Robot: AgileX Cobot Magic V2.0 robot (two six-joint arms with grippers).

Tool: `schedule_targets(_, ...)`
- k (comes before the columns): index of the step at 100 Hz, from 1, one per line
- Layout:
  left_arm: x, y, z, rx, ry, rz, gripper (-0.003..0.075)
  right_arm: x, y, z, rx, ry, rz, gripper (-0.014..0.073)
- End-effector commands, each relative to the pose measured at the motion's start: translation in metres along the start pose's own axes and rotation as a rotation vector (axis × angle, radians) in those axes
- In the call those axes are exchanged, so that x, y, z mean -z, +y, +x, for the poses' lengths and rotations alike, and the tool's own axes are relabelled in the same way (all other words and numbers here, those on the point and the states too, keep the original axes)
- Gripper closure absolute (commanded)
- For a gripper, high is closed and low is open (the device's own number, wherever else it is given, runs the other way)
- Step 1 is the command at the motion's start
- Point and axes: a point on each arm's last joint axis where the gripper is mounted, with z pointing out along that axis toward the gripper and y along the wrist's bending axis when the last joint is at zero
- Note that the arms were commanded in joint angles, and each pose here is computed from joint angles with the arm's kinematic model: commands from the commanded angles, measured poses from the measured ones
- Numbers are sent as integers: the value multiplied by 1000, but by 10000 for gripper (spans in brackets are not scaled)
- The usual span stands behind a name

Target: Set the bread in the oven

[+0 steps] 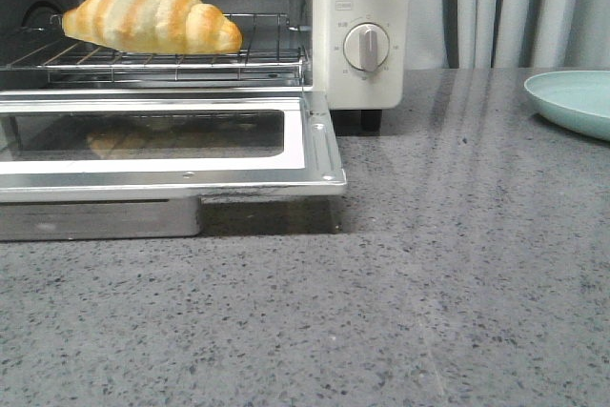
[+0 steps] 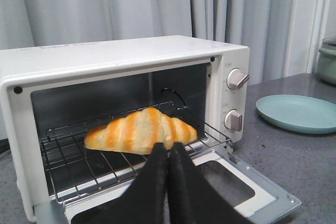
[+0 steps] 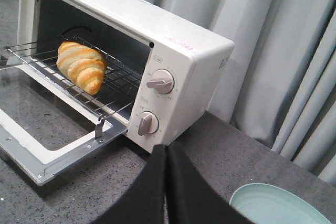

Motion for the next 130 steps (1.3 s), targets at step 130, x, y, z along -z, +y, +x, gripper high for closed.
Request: schedule_targets(130,13,12,131,239,242,-405,741,2,-4,-12,19,-74,18,653)
